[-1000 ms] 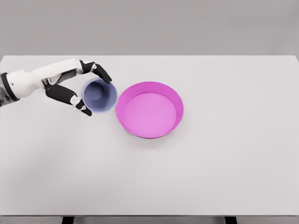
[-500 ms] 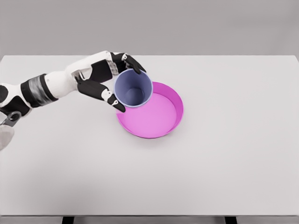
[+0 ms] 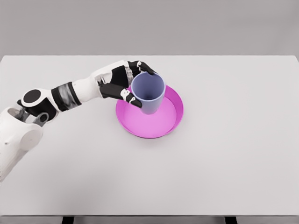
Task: Flip the cup with left arm and place it on the plate
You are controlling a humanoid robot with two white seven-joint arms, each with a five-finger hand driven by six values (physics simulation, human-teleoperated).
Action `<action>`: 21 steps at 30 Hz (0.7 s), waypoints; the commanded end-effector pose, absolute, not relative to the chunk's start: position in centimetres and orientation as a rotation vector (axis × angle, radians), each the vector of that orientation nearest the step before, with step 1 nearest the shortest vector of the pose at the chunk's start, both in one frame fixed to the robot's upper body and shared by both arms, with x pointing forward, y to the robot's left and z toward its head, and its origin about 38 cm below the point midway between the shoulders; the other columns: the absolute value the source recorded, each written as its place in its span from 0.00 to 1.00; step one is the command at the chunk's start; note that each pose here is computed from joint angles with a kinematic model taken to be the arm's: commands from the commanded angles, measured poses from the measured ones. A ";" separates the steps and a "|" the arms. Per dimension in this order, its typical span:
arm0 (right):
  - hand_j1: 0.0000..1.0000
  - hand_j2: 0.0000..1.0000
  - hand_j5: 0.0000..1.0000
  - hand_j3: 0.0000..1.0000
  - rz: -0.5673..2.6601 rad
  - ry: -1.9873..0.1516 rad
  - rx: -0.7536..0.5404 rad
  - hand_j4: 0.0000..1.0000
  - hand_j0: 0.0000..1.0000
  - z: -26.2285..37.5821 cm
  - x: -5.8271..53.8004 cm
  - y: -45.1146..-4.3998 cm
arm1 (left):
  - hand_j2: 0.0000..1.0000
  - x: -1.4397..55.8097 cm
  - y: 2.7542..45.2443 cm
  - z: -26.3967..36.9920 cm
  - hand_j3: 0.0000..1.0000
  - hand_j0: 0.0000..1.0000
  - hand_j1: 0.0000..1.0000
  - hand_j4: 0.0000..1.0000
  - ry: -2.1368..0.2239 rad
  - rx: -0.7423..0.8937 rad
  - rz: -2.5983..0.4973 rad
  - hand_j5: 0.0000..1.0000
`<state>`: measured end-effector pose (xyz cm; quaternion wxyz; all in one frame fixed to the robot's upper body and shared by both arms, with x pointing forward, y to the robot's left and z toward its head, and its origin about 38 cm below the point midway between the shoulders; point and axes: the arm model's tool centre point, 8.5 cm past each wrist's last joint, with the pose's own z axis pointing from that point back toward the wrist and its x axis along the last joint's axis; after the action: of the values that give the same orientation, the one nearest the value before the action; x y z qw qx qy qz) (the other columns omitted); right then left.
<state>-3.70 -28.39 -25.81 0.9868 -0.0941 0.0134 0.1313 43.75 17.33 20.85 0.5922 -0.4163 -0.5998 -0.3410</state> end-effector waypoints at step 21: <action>1.00 1.00 1.00 1.00 0.263 0.027 -0.189 1.00 1.00 -25.8 -3.7 -28.4 | 0.49 46.7 16.6 14.5 0.49 0.49 0.49 0.49 -1.296 -0.860 -0.692 0.49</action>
<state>-3.60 -28.39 -25.81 0.9868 -0.0942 0.0125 0.1314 46.51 16.35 14.87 0.6541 -0.3811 -0.5744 -0.3114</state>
